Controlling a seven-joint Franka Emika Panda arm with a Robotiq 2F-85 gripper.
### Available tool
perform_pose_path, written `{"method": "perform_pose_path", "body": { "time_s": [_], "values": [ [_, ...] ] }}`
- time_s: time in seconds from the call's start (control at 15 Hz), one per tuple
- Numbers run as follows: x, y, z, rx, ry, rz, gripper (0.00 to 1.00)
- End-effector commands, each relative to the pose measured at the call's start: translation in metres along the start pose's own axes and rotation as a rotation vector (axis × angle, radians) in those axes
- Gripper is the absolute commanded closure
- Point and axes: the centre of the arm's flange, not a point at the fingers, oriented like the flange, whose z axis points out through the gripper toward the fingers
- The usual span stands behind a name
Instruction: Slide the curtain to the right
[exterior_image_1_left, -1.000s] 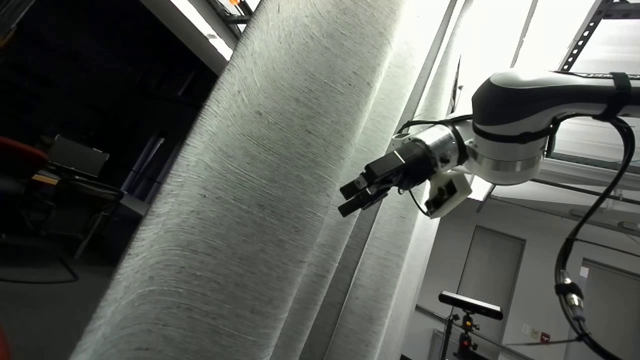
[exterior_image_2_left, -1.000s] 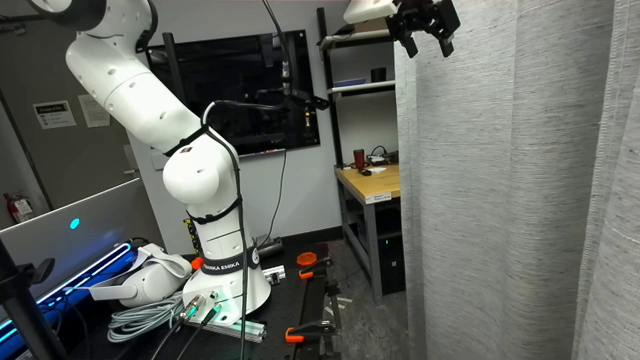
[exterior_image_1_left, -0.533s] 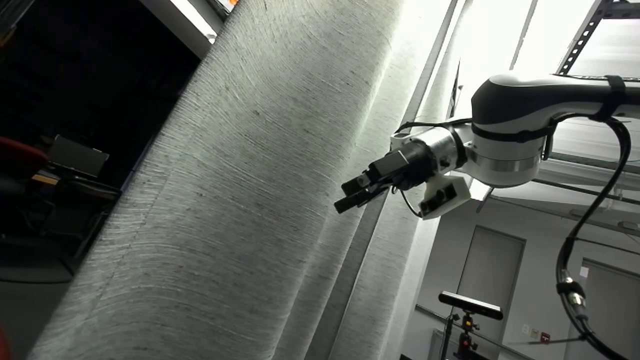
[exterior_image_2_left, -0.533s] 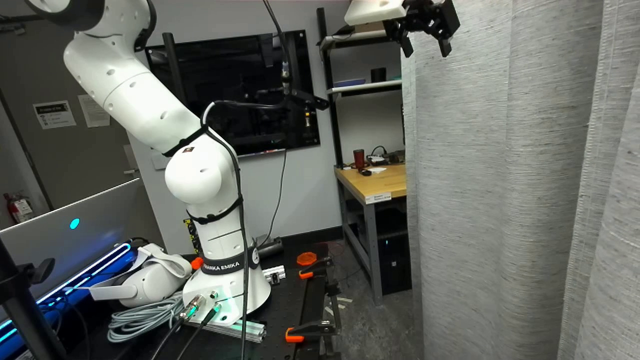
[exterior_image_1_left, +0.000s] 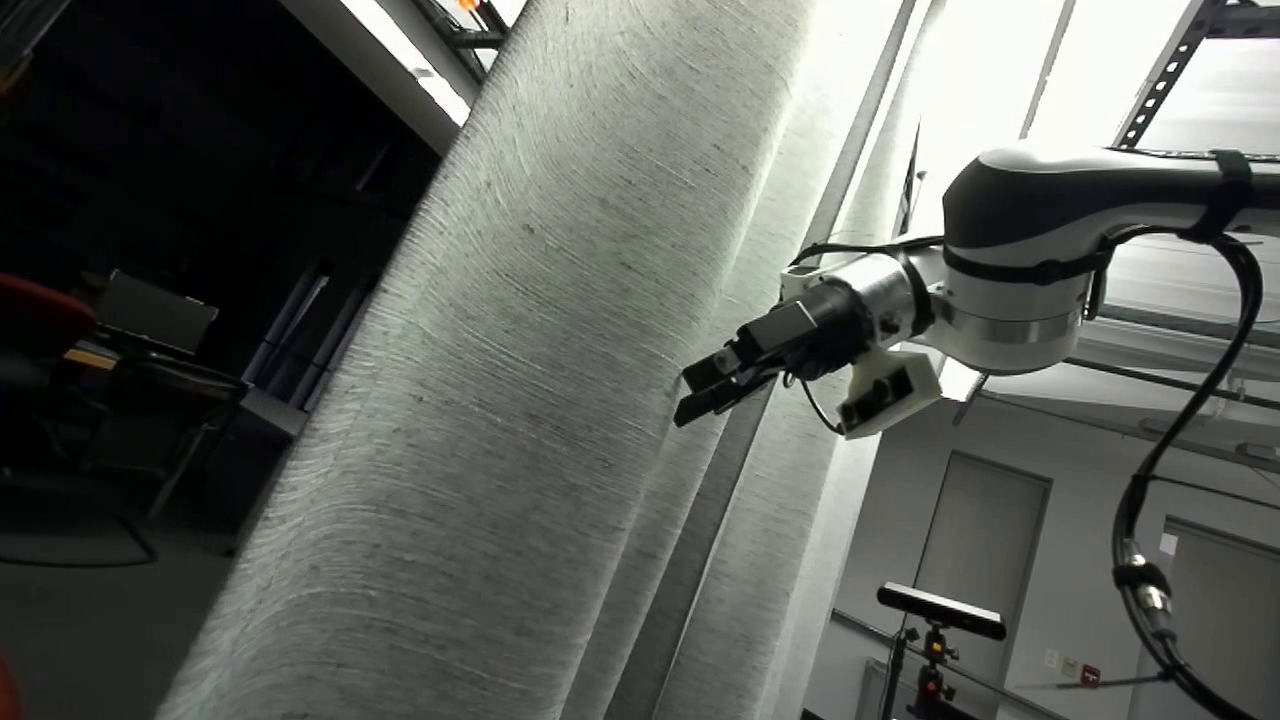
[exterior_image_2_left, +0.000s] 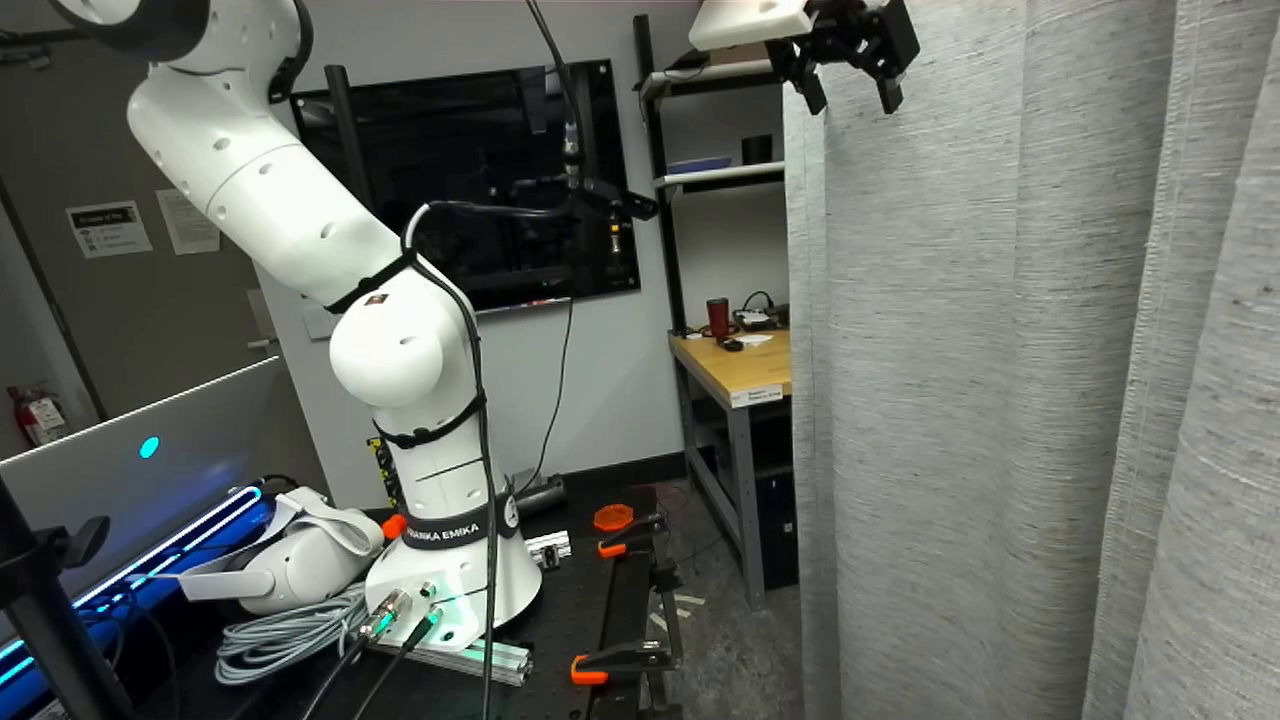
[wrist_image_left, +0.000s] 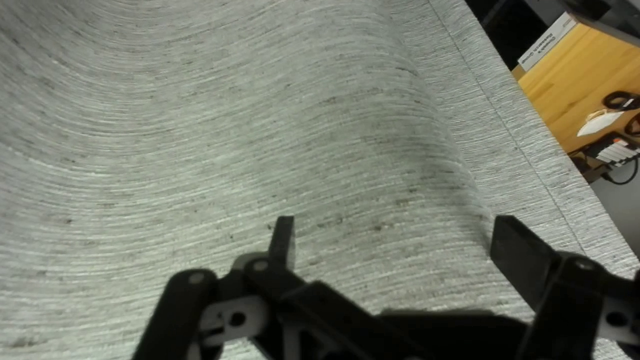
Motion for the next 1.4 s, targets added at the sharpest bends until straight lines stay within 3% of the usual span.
{"method": "perform_pose_path", "body": {
  "time_s": [0.0, 0.73, 1.07, 1.33],
  "values": [
    [0.0000, 0.0000, 0.0000, 0.000, 0.000, 0.000, 0.00],
    [-0.0026, 0.0033, 0.0049, 0.105, -0.030, -0.142, 0.00],
    [-0.0002, 0.0026, 0.0094, 0.105, 0.066, -0.162, 0.00],
    [0.0066, 0.0072, 0.0074, 0.013, 0.188, -0.158, 0.00]
  ]
}}
